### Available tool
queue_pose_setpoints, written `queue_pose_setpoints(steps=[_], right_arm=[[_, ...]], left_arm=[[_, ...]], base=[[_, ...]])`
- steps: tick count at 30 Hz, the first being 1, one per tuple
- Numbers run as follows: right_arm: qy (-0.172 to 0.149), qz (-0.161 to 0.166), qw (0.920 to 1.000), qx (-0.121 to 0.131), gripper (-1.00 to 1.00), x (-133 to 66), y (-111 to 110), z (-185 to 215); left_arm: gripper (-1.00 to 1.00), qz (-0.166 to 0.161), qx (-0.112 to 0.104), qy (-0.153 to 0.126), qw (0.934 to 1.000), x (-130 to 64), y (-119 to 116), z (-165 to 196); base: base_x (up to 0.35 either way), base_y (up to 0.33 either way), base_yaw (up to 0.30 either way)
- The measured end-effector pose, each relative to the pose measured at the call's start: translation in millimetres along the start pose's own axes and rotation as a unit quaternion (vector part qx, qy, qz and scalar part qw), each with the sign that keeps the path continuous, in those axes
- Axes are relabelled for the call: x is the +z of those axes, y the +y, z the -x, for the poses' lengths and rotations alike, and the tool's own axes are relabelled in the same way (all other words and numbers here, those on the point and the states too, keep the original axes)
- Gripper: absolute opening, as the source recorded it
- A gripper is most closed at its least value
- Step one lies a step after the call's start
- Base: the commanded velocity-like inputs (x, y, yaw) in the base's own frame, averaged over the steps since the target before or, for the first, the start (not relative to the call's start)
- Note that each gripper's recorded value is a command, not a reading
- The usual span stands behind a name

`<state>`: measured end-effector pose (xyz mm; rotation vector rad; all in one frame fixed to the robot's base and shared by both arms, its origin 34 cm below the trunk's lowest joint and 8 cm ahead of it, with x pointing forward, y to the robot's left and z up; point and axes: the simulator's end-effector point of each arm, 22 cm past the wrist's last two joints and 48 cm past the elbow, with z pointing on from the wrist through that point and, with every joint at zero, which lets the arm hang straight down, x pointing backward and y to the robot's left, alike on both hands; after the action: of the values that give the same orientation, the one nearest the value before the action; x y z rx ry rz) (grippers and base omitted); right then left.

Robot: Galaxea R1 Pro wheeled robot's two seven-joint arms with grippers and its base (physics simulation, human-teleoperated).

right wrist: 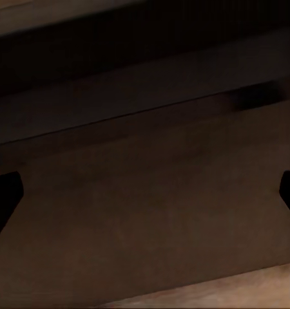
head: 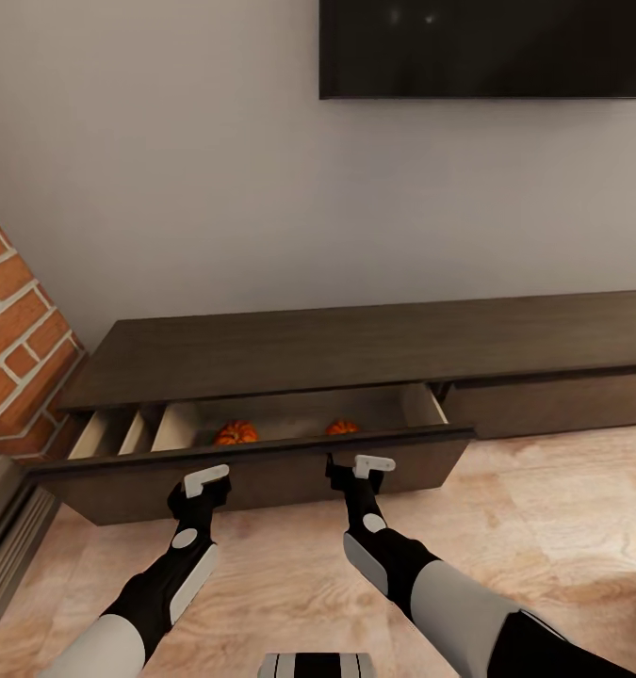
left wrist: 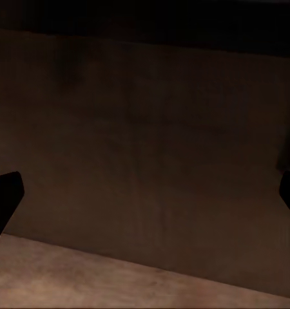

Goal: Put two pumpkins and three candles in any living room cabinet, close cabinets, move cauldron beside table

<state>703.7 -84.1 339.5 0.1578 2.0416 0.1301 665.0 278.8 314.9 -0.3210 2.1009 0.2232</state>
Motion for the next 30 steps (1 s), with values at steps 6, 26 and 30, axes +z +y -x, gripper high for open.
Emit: queue_pose_setpoints(steps=[6,26,30], right_arm=[[0.0,0.0,1.0,0.0,1.0,0.0,-0.1,-0.2],[0.0,0.0,1.0,0.0,1.0,0.1,0.1,0.0],[0.0,0.0,1.0,0.0,1.0,0.1,0.4,0.1]], left_arm=[[1.0,-0.002,0.0,0.001,1.0,-0.2,-1.3,-0.8],[1.0,-0.001,0.001,0.0,1.0,0.0,-0.6,-0.3],[1.0,0.0,0.001,0.0,1.0,0.0,0.1,-0.2]], base=[[0.235,0.098,0.0],[0.168,0.087,0.0],[0.151,0.0,0.0]])
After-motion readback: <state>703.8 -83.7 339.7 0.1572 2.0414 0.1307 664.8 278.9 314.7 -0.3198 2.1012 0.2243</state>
